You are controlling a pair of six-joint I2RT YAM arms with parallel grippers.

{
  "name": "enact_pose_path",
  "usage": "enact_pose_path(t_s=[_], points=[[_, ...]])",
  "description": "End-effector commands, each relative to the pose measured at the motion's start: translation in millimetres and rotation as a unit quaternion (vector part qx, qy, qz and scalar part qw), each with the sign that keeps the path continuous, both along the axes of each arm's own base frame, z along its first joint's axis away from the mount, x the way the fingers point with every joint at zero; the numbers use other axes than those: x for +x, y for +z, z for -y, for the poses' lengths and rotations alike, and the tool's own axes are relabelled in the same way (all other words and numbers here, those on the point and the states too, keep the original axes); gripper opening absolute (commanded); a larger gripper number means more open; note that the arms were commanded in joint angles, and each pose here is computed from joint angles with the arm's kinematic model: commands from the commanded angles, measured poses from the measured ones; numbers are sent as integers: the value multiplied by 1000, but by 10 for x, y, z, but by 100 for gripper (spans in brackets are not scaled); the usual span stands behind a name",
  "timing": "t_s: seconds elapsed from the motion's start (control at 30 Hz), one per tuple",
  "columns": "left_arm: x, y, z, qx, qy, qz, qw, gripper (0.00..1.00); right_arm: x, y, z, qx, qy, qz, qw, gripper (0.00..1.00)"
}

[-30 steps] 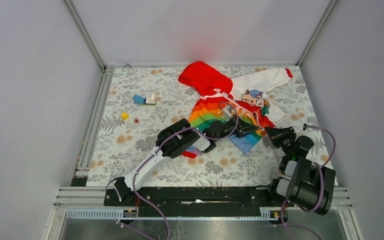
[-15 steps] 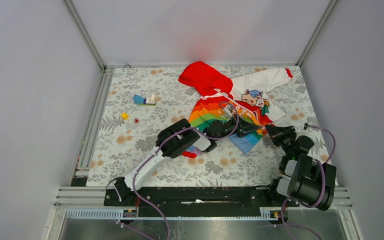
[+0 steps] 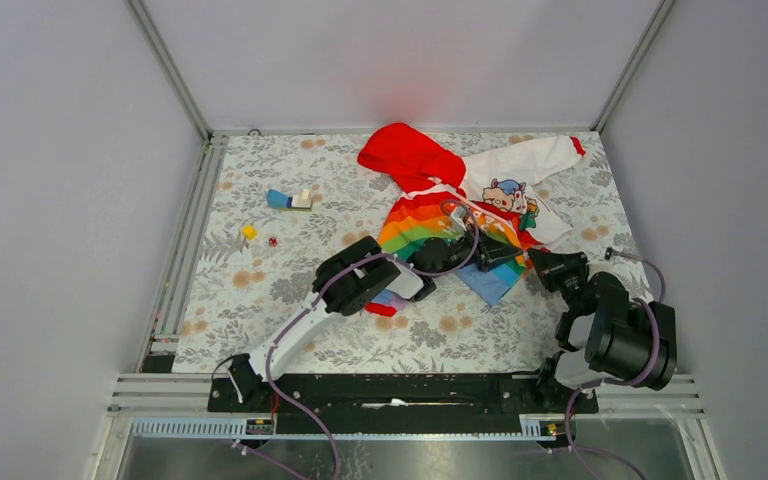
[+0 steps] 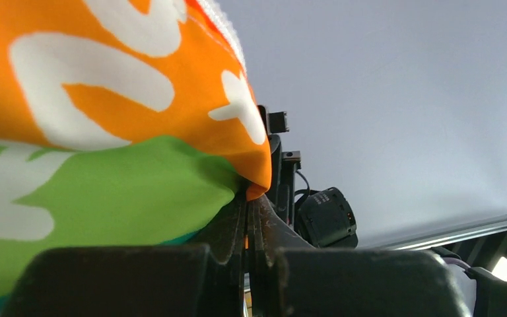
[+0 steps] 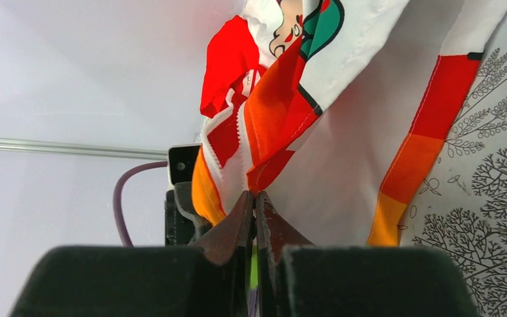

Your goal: Zip up the jacket

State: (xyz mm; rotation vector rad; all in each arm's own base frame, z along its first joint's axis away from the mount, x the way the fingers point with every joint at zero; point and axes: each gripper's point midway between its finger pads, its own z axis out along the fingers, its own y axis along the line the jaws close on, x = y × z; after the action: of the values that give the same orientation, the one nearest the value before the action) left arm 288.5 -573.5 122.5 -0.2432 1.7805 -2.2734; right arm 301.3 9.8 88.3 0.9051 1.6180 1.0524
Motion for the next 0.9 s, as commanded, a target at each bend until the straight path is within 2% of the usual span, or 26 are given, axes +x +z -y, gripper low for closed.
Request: enact_pose_path(t_s=[0.0,0.07,0.4,0.47,0.57,0.67,0.8,0.87], points=[[-212,116,-99,-19,-37,18,999,0,-15,137,-128,-6,29,33,999,0],[-182,83,-184,-17,-30,12,999,2,-11,142,-122,-7,28,34,999,0],[-181,95,-241,-15,-31,14,999,39,-8,116,-117,-10,28,28,999,0],[-182,111,-225,-15,-35,15,999,43,-8,115,-121,-10,29,28,999,0],[-173,96,-205,-12,-37,11,999,42,-10,115,-126,-9,30,27,999,0],[-136,14,-138,5,-42,0,999,34,-16,121,-133,-9,32,29,999,0],[-119,18,-75,8,-52,-4,999,29,-17,125,-133,-14,33,29,999,0],[-127,26,-51,7,-59,-5,998,22,-19,121,-136,-17,34,28,999,0]])
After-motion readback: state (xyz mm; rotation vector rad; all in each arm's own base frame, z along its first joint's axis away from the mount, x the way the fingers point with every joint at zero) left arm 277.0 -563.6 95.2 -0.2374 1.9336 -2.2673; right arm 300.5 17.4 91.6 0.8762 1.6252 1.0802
